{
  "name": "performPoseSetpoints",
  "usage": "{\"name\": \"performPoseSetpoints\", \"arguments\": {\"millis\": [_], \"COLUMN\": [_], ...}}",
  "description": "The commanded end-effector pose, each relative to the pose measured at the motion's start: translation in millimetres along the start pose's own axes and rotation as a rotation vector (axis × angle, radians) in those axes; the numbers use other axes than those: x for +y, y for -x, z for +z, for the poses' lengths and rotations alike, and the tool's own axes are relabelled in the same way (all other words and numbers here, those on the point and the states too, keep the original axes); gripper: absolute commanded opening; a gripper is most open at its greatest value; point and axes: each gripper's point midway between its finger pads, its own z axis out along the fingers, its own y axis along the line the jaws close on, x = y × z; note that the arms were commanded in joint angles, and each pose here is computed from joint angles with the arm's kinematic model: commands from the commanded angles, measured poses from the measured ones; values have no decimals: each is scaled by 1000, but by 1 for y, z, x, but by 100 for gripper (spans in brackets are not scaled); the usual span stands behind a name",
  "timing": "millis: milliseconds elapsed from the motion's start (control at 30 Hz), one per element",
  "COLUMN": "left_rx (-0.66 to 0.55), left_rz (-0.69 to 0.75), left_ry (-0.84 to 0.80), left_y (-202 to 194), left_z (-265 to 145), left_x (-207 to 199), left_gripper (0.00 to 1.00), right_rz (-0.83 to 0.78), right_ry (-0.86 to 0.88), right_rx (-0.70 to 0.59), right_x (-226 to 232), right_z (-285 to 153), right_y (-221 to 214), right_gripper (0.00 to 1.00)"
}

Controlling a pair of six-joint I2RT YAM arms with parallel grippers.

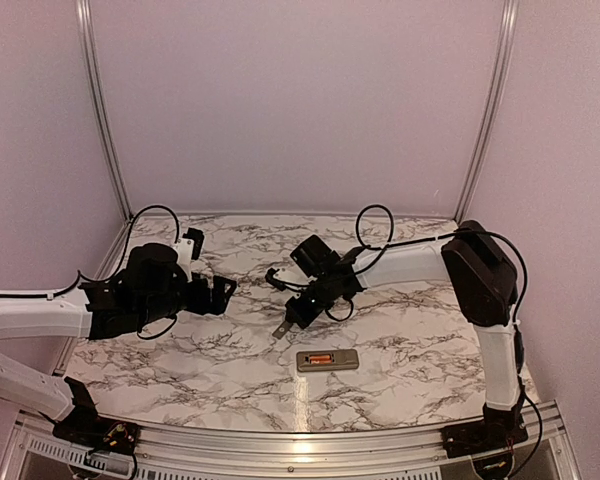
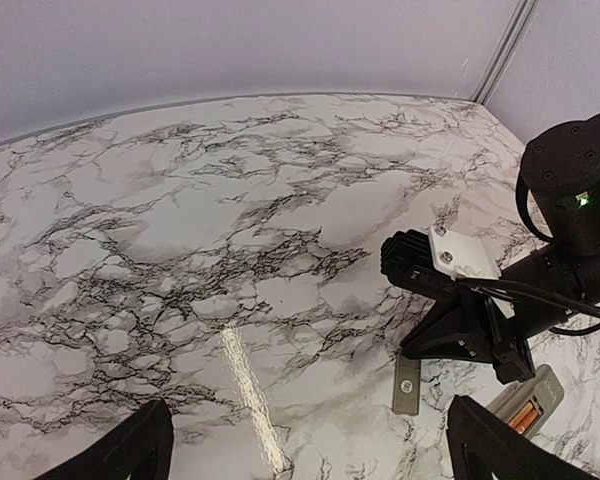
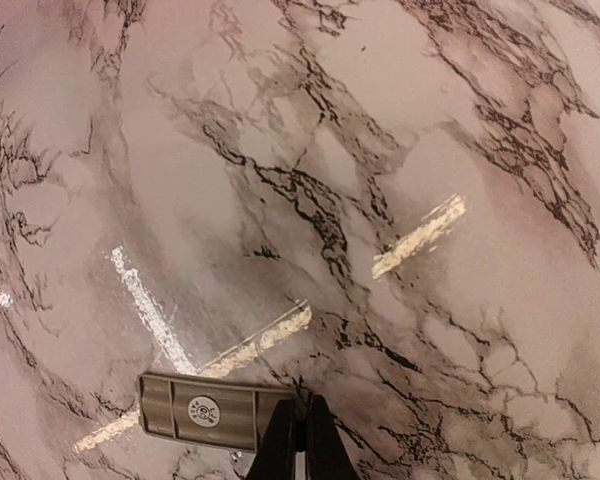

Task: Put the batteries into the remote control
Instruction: Pick up the battery cover at the center of the board, then pass from the right arm to the left

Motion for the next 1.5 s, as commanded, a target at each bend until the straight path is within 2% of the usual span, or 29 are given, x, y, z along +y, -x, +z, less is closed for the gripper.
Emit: {"name": "performPoseSetpoints", "arguments": {"millis": [0,233,500,600,667,733,933,967,1200,1467], "left_rx": [-41,-104,-201,-200,-188,-168,-69,-63,-29,11], "left_rz": [-13,-47,-169,-214,-259,-310,-372,-371,-370,-381], "left_ry": [13,-71,-211,-284,-311,-351,-412,-413,-433,-459], "left_y": [8,25,48,52,50,48,37,37,34,23], "left_z": [-5,-17,-42,-43,-38,-34,-10,-7,5,20], "left_x": [4,-9,-26,-39,-44,-51,-74,-77,-103,-120], "left_gripper": [99,99,99,99,99,94,66,64,58,53], "right_rz": [6,104,218,249,250,246,226,215,118,87], "right_ry": [26,204,432,444,383,305,249,240,85,106], "right_rx": [0,-183,-441,-530,-574,-591,-591,-588,-544,-528], "right_x": [8,11,15,16,10,4,5,8,21,31], "right_z": [-6,-64,-145,-167,-178,-183,-184,-182,-173,-169], "right_y": [4,41,72,82,87,88,87,87,87,88], "right_gripper": [0,0,0,0,0,0,0,0,0,0]}}
